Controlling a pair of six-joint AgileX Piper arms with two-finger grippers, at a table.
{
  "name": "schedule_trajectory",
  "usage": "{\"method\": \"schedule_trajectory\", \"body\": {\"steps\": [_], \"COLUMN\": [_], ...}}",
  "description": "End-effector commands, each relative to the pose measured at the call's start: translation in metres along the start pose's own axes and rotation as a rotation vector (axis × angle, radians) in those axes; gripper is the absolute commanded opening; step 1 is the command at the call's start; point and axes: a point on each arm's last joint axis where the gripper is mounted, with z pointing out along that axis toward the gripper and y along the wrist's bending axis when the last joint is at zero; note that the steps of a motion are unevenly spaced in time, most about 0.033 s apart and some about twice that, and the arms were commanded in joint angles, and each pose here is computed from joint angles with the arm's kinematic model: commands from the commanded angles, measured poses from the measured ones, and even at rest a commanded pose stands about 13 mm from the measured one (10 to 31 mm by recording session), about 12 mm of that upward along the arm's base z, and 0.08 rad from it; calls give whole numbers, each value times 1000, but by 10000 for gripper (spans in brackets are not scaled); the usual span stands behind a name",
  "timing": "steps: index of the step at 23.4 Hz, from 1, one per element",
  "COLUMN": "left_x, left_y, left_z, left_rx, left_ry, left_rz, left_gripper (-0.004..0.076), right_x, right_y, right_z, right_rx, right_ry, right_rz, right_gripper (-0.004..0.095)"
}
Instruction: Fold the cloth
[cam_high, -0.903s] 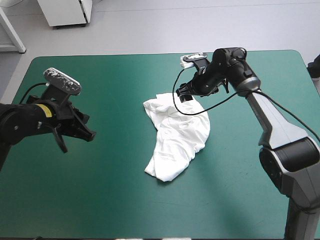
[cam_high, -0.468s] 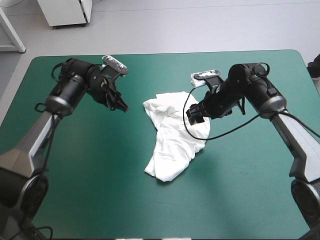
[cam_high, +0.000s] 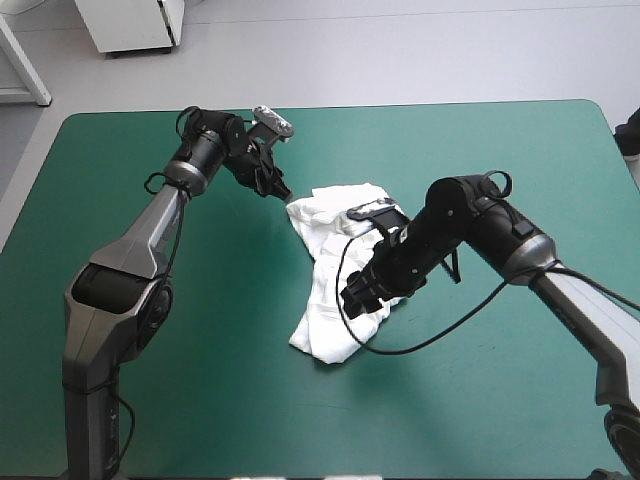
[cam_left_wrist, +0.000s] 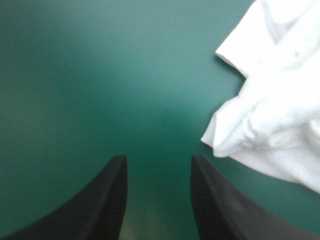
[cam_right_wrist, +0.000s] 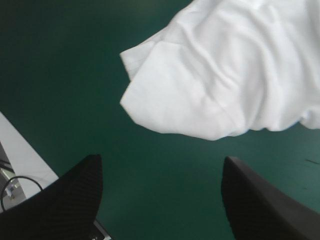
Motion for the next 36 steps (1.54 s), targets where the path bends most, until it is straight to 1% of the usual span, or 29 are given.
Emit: {"method": "schedule_trajectory", "body": {"steps": [1, 5, 9, 11, 12, 15, 16, 20, 22, 24, 27, 29, 30, 33, 36], "left_x": [-13, -12, -14, -12, -11, -14, -15, -8, -4, -3, -4, -7, -6, -7, -6], "left_y": [-1, -4, -8, -10, -11, -14, -15, -16, -16, -18, -25, -30, -32, -39, -44], "left_z": [-19, -5, -6, -5, -5, -4, 1, 31, 44, 51, 51, 51, 51, 51, 51], "left_rx": [7, 60, 97, 120, 129, 156, 171, 203, 215, 231, 268, 284, 288, 304, 327], "left_ry": [-104, -99, -120, -96, -87, -121, -128, -72, -51, -38, -37, -41, -33, -13, 11], "left_rz": [19, 31, 27, 29, 29, 43, 46, 33, 22, -4, -10, -7, -3, 16, 23], "left_gripper": [308, 308, 308, 321, 341, 344, 344, 344, 344, 306, 145, 11, -24, -22, -22], "right_x": [4, 4, 4, 4, 4, 4, 4, 4, 4, 4, 12, 21, 23, 24, 22], "right_y": [25, 28, 28, 28, 28, 29, 29, 30, 32, 33, 32, 30, 29, 30, 35], "right_z": [-15, -14, -14, -14, -14, -14, -14, -12, -12, -11, 1, 21, 26, 41, 53], "right_rx": [-45, -50, -48, -48, -48, -52, -52, -59, -77, -86, -76, -58, -53, -48, -38], "right_ry": [-38, -36, -36, -36, -36, -37, -37, -28, -29, -27, 22, 95, 107, 138, 157], "right_rz": [-77, -87, -88, -88, -88, -87, -87, -87, -80, -78, -83, -83, -85, -100, -150], "right_gripper": [631, 631, 631, 630, 629, 629, 629, 628, 627, 627, 627, 625, 621, 604, 604]}}
